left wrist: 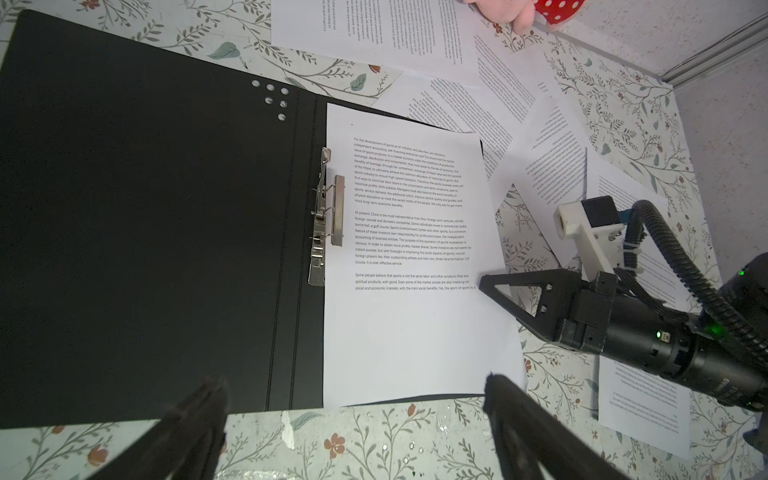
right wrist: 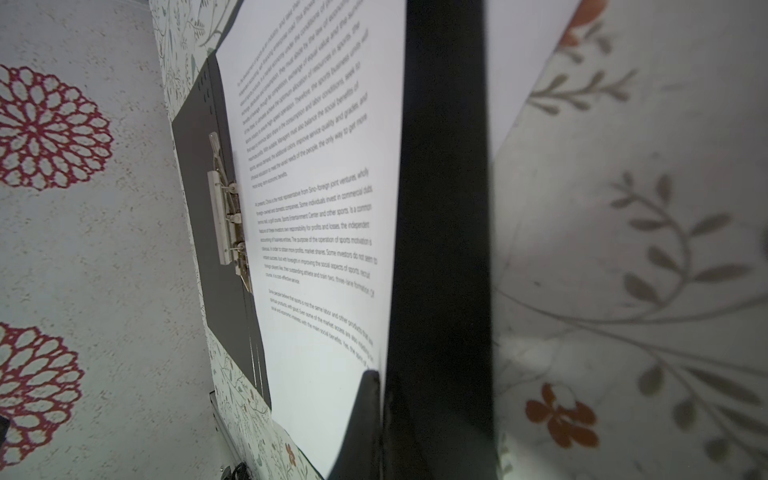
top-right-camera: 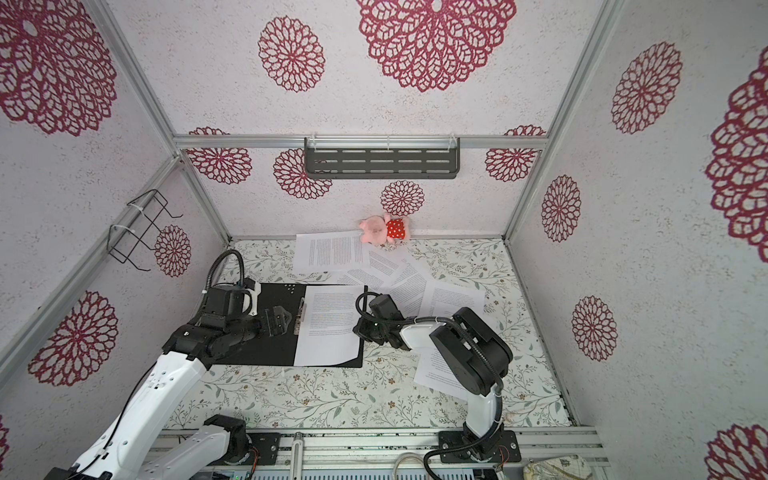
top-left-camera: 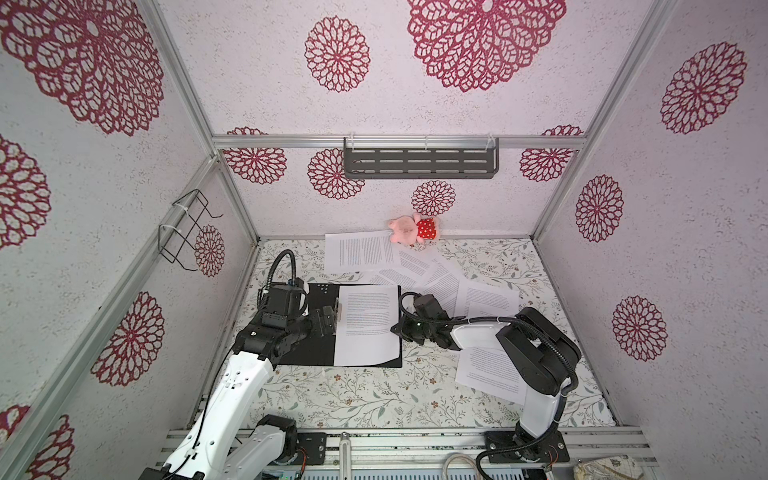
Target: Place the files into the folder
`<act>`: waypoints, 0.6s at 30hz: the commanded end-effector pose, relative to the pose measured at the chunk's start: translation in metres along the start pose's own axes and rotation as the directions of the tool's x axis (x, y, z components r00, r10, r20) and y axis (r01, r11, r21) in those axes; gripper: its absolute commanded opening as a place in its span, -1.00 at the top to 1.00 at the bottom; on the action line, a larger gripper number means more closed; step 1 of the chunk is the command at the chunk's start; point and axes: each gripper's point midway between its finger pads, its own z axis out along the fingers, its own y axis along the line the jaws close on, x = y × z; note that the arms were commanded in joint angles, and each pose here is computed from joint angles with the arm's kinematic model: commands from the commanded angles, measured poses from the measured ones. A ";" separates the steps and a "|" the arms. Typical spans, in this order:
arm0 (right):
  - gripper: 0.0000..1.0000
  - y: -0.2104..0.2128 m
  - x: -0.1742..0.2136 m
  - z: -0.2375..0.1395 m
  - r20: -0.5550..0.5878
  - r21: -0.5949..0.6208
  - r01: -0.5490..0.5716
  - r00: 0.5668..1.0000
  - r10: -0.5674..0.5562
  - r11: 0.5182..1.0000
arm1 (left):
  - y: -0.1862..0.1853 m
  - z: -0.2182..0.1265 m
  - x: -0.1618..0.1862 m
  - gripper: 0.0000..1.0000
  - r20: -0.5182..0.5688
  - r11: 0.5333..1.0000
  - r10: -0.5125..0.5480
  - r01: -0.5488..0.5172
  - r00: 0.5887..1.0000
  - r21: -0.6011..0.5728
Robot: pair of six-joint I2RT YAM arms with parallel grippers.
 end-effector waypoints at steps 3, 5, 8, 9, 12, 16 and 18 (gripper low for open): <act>1.00 0.026 -0.009 -0.009 0.040 -0.059 0.001 0.999 0.001 0.998 | 0.001 0.001 0.000 -0.98 -0.003 1.000 0.010 -0.010 1.000 0.003; 1.00 0.026 -0.009 -0.009 0.040 -0.058 0.000 0.999 0.003 0.998 | 0.001 0.001 0.000 -0.98 -0.002 1.000 0.010 -0.010 1.000 0.003; 1.00 0.025 -0.008 -0.008 0.038 -0.058 -0.007 0.999 0.009 0.998 | 0.001 0.001 0.000 -0.98 -0.003 1.000 0.010 -0.010 1.000 0.003; 1.00 0.025 -0.008 -0.007 0.037 -0.058 -0.009 0.999 0.011 0.998 | 0.001 0.001 0.000 -0.98 -0.003 1.000 0.010 -0.010 1.000 0.003; 1.00 0.026 -0.007 -0.006 0.035 -0.062 -0.012 0.999 0.014 0.998 | 0.001 0.001 0.000 -0.98 -0.003 1.000 0.010 -0.010 1.000 0.003; 1.00 0.027 -0.005 -0.005 0.027 -0.065 -0.010 1.000 0.012 0.998 | 0.001 0.001 0.000 -0.98 -0.004 1.000 0.011 -0.011 1.000 0.003; 1.00 0.026 -0.005 -0.005 0.027 -0.063 -0.009 1.000 0.011 0.998 | 0.001 0.001 0.000 -0.98 -0.004 1.000 0.012 -0.012 1.000 0.005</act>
